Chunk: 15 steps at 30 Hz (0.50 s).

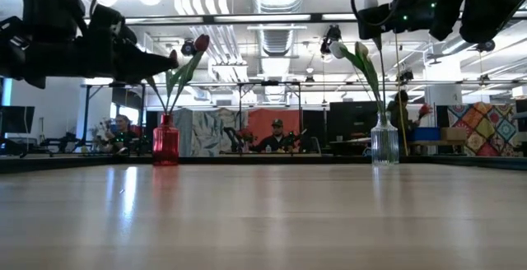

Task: Sort flowers into vase by color
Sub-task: Put the white flower into the transparent vase

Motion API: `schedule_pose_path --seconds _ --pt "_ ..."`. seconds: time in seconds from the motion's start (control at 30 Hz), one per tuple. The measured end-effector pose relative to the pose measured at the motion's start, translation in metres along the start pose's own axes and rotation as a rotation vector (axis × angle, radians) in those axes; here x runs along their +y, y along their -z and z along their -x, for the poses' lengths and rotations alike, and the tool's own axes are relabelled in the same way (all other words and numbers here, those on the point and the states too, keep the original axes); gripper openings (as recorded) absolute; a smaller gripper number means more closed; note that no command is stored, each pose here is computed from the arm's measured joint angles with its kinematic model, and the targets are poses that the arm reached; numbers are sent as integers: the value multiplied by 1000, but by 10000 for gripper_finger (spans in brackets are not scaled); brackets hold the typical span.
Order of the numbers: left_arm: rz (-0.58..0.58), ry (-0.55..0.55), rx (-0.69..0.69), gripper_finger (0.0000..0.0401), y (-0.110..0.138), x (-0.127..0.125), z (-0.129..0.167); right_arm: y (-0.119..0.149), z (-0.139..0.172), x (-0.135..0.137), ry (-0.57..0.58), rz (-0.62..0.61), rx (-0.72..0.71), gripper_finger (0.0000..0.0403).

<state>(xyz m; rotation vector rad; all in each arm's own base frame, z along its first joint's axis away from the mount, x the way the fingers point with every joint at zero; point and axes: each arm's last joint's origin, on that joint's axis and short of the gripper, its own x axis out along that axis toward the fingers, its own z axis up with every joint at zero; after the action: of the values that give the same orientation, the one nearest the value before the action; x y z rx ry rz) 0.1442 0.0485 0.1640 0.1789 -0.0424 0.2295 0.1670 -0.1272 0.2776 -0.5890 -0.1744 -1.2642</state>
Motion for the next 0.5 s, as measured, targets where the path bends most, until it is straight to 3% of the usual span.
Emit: schedule_pose_path --seconds 0.5 --pt "-9 -7 11 35 -10 -1 20 6 0 1 55 14 108 110"
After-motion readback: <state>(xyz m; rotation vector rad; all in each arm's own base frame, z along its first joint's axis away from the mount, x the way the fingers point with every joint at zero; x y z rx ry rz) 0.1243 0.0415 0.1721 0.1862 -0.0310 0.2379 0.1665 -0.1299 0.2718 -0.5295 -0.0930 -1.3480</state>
